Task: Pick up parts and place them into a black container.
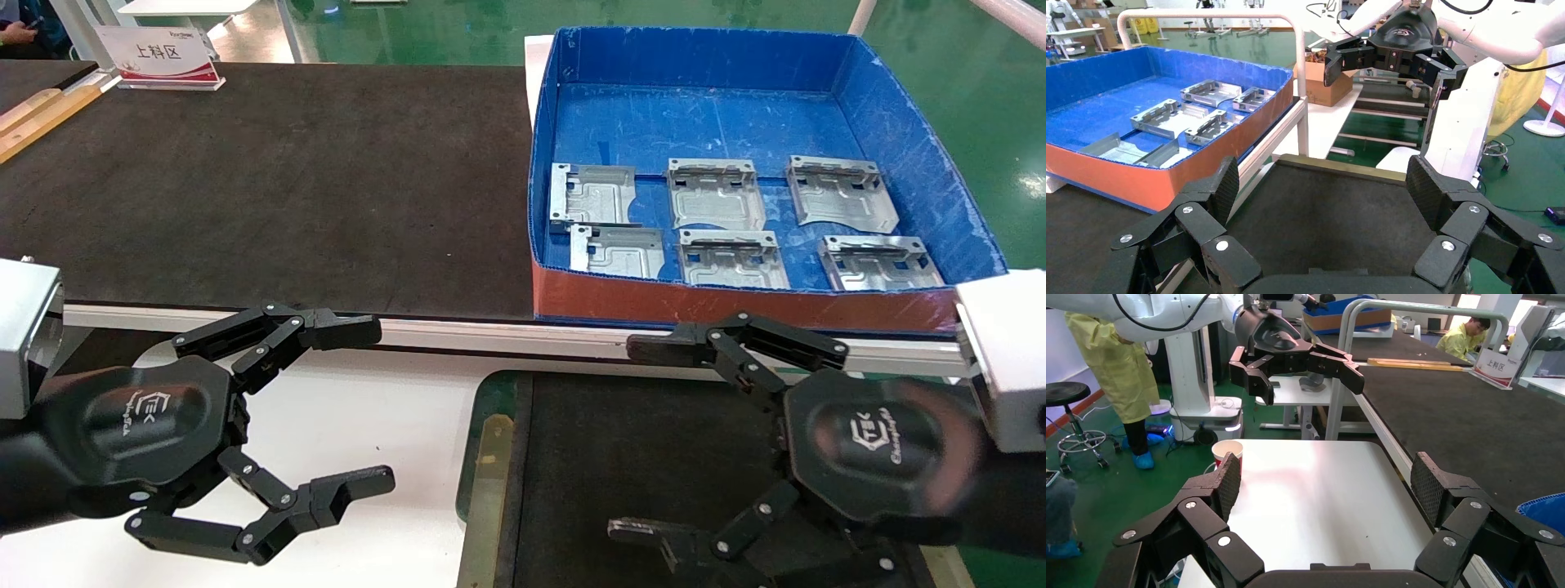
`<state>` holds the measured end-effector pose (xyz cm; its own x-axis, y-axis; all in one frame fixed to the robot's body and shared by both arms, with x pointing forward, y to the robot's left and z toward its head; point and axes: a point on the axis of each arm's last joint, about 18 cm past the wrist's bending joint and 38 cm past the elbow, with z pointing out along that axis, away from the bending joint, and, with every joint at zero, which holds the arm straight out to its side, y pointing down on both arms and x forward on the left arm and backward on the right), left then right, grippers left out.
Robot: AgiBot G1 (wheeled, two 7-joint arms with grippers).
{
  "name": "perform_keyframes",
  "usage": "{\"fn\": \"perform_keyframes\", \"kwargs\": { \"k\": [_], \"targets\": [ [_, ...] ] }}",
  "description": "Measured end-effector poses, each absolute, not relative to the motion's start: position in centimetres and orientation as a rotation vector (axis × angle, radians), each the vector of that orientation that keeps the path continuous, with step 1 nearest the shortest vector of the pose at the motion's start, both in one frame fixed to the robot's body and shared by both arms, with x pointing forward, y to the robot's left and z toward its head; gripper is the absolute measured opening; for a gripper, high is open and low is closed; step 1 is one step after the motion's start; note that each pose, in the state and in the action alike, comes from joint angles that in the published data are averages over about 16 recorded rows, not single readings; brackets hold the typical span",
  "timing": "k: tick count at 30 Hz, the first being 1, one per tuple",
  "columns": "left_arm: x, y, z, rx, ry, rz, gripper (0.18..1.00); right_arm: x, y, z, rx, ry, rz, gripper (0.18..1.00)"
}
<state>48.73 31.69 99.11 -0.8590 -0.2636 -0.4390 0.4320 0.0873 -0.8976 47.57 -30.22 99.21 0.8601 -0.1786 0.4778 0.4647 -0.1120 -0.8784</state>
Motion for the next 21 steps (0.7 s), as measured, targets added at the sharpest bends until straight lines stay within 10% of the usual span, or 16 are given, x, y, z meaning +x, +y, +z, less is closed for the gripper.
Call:
{"fn": "perform_keyframes", "kwargs": {
  "k": [21],
  "targets": [
    [48.73, 31.69, 99.11, 0.165, 1.872, -1.824, 1.0, 47.57, -30.22, 99.21, -1.595, -0.23, -0.553, 1.0]
  ]
}}
